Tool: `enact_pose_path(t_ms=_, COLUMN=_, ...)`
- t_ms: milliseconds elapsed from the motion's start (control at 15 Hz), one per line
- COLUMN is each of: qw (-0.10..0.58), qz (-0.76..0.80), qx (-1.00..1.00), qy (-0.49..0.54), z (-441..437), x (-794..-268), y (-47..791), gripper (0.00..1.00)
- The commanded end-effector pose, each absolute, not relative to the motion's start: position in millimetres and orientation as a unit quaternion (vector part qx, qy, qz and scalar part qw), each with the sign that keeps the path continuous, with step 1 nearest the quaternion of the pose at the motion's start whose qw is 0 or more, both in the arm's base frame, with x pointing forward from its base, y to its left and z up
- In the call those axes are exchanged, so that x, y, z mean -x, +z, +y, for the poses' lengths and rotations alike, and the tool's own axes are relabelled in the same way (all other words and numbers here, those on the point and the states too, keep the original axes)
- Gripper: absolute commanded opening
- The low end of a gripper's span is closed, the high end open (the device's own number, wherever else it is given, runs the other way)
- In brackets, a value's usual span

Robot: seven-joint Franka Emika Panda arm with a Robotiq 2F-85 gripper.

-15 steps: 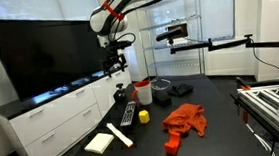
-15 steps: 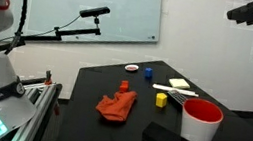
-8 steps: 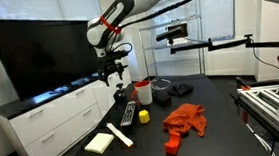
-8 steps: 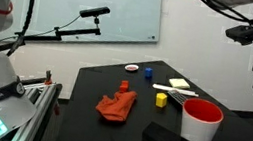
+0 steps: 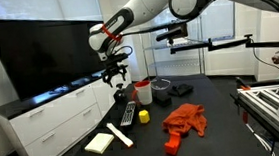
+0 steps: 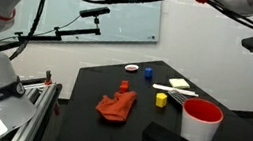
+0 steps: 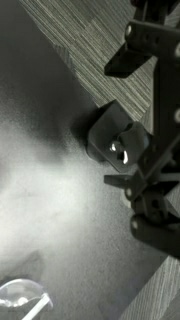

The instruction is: Loosen the c-cramp on the table

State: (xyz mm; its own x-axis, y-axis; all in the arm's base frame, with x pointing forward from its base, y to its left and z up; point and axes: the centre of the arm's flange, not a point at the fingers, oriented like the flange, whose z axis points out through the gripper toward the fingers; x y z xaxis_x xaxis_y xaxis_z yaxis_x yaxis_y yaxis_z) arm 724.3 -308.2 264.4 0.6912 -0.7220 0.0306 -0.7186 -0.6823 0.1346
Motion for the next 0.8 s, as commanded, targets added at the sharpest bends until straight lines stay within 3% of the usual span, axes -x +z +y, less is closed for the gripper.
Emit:
enact_pose_path(t_ms=0, qw=0.067, qz=-0.428, qx=-0.901, qy=-0.017, z=-344, x=-770, y=278, gripper=1.0)
enact_pose_path(t_ms=733, qw=0.027, qz=-0.47, qx=-0.882, qy=-0.002, z=-338, x=-791, y=252, gripper=1.0)
